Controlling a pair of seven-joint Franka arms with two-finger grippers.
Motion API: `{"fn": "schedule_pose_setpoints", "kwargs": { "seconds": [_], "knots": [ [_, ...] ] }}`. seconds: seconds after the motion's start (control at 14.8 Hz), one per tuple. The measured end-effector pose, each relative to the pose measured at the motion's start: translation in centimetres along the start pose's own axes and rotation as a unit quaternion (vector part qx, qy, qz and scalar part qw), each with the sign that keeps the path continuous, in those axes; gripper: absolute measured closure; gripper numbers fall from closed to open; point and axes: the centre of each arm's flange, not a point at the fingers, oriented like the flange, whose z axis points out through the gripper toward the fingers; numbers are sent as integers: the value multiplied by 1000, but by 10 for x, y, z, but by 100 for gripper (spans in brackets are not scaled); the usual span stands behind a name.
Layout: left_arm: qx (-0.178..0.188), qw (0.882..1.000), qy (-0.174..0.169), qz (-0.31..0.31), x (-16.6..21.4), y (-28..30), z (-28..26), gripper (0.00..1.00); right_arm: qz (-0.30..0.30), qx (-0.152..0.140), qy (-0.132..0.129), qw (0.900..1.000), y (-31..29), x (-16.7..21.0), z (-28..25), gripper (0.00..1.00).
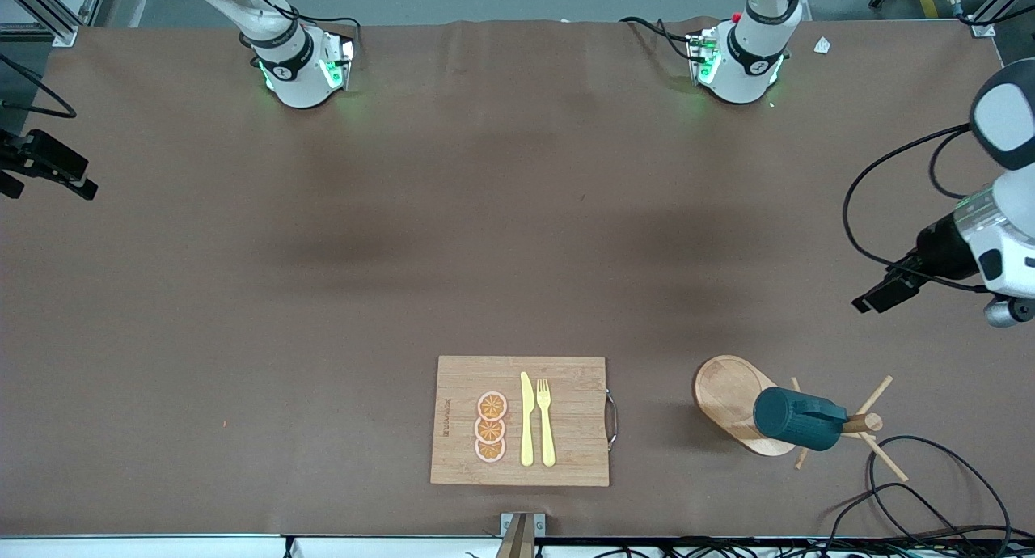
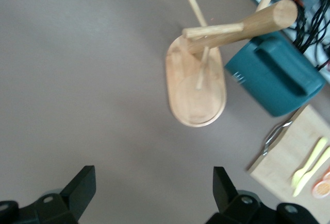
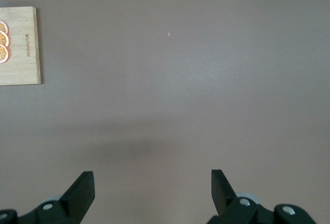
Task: Transfer cup from left to right arm and place
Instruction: 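Lower the left gripper around the teal mug and close it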
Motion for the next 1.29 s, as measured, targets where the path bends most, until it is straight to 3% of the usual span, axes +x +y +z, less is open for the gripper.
{"fn": "schedule_pose_setpoints", "kwargs": {
  "seconds": [0.2, 0.47, 0.75, 1.29],
  "knots": [
    [-25, 999, 16, -37, -7, 16, 16, 0, 0, 0, 0, 1000, 0, 0, 0, 0],
    [-96, 992, 32, -81, 1, 41, 28, 0, -1, 0, 0, 1000, 0, 0, 0, 0],
    [-120, 987, 37, -97, 24, 64, 39, 0, -1, 0, 0, 1000, 0, 0, 0, 0],
    [-159, 965, -9, -209, 58, 78, 73, 0, -1, 0, 1, 1000, 0, 0, 0, 0]
  ]
}}
